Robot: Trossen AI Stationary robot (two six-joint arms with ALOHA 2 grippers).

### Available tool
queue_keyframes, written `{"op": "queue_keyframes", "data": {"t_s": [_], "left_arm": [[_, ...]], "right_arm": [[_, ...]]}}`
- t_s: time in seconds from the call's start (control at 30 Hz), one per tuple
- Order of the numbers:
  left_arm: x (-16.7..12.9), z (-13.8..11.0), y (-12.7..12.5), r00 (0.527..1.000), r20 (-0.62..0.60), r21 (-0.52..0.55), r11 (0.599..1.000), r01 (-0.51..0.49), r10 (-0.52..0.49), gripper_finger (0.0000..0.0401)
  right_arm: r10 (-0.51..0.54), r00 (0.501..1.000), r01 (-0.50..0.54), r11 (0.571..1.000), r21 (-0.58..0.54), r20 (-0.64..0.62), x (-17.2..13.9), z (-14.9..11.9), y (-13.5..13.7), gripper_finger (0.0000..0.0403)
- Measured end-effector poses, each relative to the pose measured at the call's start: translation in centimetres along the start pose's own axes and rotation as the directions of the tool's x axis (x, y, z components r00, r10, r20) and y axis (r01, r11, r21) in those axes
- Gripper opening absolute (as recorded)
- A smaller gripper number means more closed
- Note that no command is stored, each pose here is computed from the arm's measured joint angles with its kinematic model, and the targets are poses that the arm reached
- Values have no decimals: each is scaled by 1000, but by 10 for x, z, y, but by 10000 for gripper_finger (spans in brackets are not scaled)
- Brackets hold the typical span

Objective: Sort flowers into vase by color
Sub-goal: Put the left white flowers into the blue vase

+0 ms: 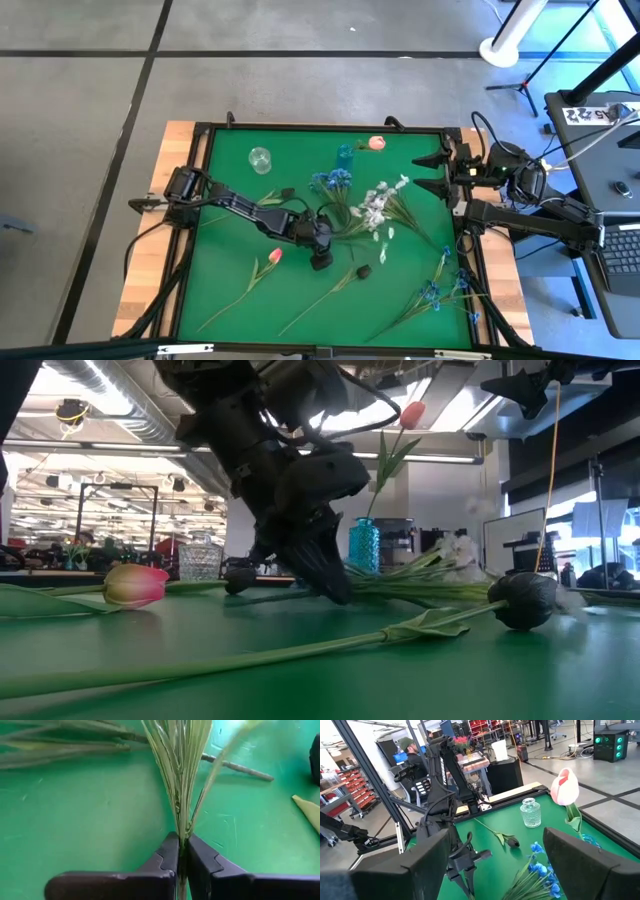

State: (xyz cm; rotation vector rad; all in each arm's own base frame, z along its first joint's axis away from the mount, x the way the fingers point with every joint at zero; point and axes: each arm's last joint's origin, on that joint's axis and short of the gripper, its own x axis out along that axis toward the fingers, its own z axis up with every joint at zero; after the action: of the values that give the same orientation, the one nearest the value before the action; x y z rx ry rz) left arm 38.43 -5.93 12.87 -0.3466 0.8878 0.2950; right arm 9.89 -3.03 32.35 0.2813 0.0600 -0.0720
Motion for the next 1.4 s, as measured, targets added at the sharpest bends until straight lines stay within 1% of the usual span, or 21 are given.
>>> {"op": "queue_keyframes", "data": {"t_s": [0.07,0.13,0.23,0.33,0.43,0.5,0.6,0.67,0.73,0.8,0.87,0.9,0.97,1.0,1.03,1.1,1.13,1.2,1.3,1.4], "left_arm": [[-12,6,-3,1000,10,30,1000,-9,9,7],[-32,17,-11,997,70,62,998,-16,12,7],[-71,27,-18,988,147,116,991,-61,44,7],[-117,36,-21,962,266,128,987,-98,61,7],[-168,40,-24,921,386,132,985,-109,50,7],[-196,39,-26,888,458,137,984,-117,42,7],[-229,35,-26,824,566,142,979,-149,43,7],[-240,31,-24,776,630,152,979,-137,10,7],[-242,26,-22,725,686,189,977,-95,-63,7],[-236,18,-18,656,733,263,964,-32,-178,7],[-225,9,-8,558,778,329,944,29,-288,7],[-218,5,-1,503,800,352,935,48,-327,7],[-202,-5,20,404,838,368,927,75,-366,7],[-194,-8,31,352,860,360,928,97,-371,7],[-187,-10,44,309,880,342,933,112,-360,7],[-175,-12,68,248,915,292,947,136,-318,7],[-171,-10,79,227,928,269,953,141,-295,7],[-162,-3,95,211,936,249,954,169,-282,7],[-153,15,108,213,924,282,942,184,-318,7],[-142,36,116,228,922,285,947,151,-314,7]], "right_arm": [[1,1000,-1,1000,0,0,0,0,0,317],[1,1000,-1,1000,0,3,0,0,0,317],[4,1000,-4,1000,5,4,0,0,0,317],[6,1000,-6,1000,7,4,0,0,0,317],[9,1000,-9,1000,6,4,0,0,0,317],[9,1000,-9,1000,6,4,0,0,0,317],[9,1000,-9,1000,6,4,0,0,0,317],[9,1000,-9,1000,4,4,0,0,0,317],[8,1000,-8,1000,0,4,0,0,0,317],[8,1000,-8,1000,0,3,0,0,0,317],[9,1000,-9,1000,-1,3,0,0,0,317],[8,1000,-8,1000,-1,3,0,0,0,317],[8,1000,-8,1000,-1,3,0,0,0,317],[8,1000,-8,1000,-1,3,0,0,0,317],[7,1000,-7,1000,0,3,0,0,0,317],[-7,1000,7,1000,0,5,0,0,0,317],[-17,1000,17,1000,0,5,0,0,0,317],[-36,999,36,999,1,7,0,0,-1,317],[-59,998,59,998,1,12,0,0,-2,317],[-76,997,76,997,1,16,0,0,-2,317]]}}
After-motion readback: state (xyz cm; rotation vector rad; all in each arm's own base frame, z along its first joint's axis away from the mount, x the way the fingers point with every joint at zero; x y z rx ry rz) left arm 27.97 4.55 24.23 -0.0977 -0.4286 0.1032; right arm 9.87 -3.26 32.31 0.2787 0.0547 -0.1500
